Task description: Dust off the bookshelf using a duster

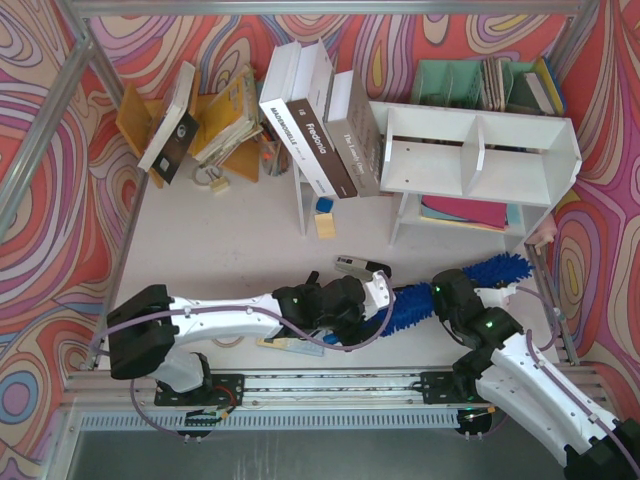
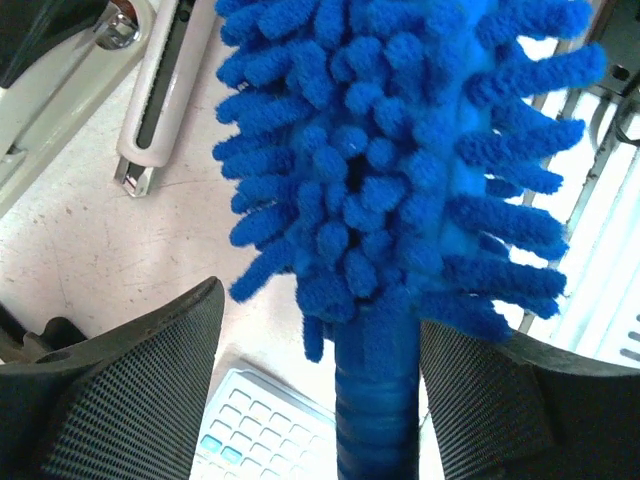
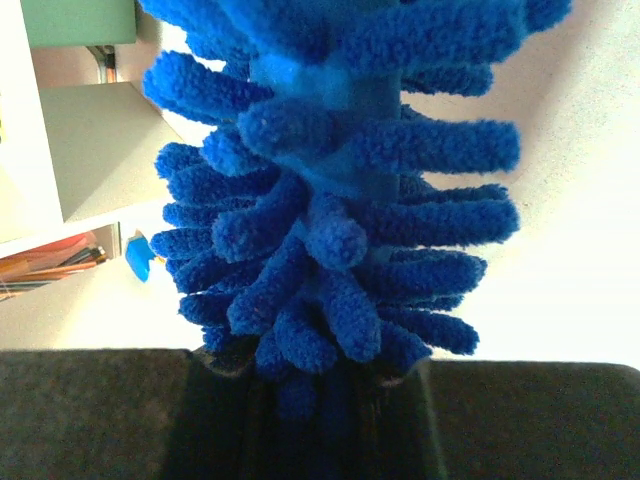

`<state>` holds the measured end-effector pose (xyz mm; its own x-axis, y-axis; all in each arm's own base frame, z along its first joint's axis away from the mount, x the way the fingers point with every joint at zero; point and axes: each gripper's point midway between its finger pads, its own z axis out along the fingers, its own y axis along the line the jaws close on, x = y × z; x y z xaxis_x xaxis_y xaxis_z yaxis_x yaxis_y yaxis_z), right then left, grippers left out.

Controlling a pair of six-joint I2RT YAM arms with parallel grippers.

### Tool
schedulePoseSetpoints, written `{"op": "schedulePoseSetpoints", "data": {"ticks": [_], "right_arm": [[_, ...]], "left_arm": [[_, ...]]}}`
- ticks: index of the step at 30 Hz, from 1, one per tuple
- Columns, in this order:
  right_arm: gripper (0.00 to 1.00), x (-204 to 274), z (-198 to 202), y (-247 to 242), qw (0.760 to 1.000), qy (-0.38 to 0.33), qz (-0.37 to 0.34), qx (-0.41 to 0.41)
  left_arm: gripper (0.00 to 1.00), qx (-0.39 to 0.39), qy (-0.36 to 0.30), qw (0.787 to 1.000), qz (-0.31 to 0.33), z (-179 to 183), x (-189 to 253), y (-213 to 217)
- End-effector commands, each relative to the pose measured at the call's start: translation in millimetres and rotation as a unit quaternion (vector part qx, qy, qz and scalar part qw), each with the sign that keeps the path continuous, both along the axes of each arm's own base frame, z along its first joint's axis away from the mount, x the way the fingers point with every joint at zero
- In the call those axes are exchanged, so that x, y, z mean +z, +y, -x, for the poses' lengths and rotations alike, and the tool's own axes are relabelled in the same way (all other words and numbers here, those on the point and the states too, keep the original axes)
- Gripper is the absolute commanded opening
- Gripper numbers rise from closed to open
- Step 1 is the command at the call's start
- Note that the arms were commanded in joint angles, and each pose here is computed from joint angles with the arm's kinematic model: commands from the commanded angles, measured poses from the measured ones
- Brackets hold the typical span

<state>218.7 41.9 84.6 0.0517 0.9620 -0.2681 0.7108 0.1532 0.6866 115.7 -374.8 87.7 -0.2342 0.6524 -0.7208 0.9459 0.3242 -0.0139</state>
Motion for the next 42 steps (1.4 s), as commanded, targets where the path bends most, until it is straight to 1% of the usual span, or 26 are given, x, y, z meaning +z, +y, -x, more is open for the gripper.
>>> {"op": "schedulePoseSetpoints", "data": {"ticks": [1, 5, 7, 9, 12, 15, 19, 22, 24, 28, 31, 33, 35, 38, 40, 42], "right_arm": [[0.0, 19.6, -7.1, 2.0, 1.0, -0.025, -0.015, -0.008], [0.0, 19.3, -8.0, 3.0, 1.0, -0.023, -0.015, -0.007], [0.0, 19.7, -8.6, 3.4, 1.0, -0.022, -0.015, -0.007], [0.0, 20.8, -9.2, 4.0, 1.0, -0.022, -0.015, -0.006], [0.0, 22.4, -9.9, 4.3, 1.0, -0.024, -0.015, -0.005], [0.0, 23.4, -10.6, 4.7, 1.0, -0.026, -0.016, -0.004], [0.0, 23.1, -10.2, 5.9, 1.0, -0.025, -0.018, -0.002], [0.0, 22.8, -10.2, 6.6, 0.999, -0.025, -0.02, -0.001], [0.0, 22.7, -10.0, 6.9, 0.999, -0.024, -0.021, -0.001], [0.0, 20.9, -7.8, 6.4, 1.0, -0.019, -0.02, -0.001], [0.0, 21.9, -5.1, 3.9, 1.0, -0.016, -0.016, -0.003], [0.0, 26.4, -4.5, 1.0, 1.0, -0.02, -0.01, -0.005], [0.11, 30.2, -3.2, -1.3, 1.0, -0.022, -0.003, -0.004], [0.31, 37.7, -0.5, -4.4, 1.0, -0.02, 0.013, 0.004], [0.47, 40.4, 4.0, -7.9, 1.0, -0.005, 0.023, 0.002], [0.56, 45.1, 6.6, -10.1, 0.999, 0.005, 0.037, 0.008]], "left_arm": [[0.72, -0.022, 0.036, 0.999, -0.01, 18.0, -1.9, 14.9], [0.75, -0.028, 0.053, 0.998, -0.001, 26.0, 3.5, 16.6], [0.74, -0.028, 0.059, 0.998, 0.002, 28.4, 5.6, 17.5], [0.7, -0.025, 0.063, 0.998, 0.003, 29.4, 4.8, 18.8], [0.6, -0.014, 0.058, 0.998, -0.004, 25.6, -1.3, 20.3], [0.54, -0.008, 0.055, 0.998, -0.02, 21.9, -7.5, 20.1], [0.37, -0.001, 0.046, 0.998, -0.031, 15.9, -11.1, 18.9], [0.31, 0.002, 0.039, 0.999, -0.03, 13.3, -10.0, 18.5], [0.24, 0.005, 0.036, 0.999, -0.03, 12.1, -9.7, 18.8], [0.13, 0.009, 0.036, 0.999, -0.029, 11.2, -7.4, 18.5], [0.0, 0.017, 0.033, 0.999, -0.025, 9.5, -3.7, 20.2], [0.0, 0.023, 0.03, 0.999, -0.019, 8.4, 1.0, 22.4], [0.0, 0.032, 0.025, 0.999, -0.012, 6.7, 5.3, 24.9], [0.0, 0.045, 0.018, 0.999, 0.004, 4.5, 14.4, 29.3], [0.0, 0.051, 0.012, 0.998, 0.021, 3.3, 23.4, 31.3], [0.0, 0.055, 0.007, 0.998, 0.034, 2.7, 30.5, 33.4]]}}
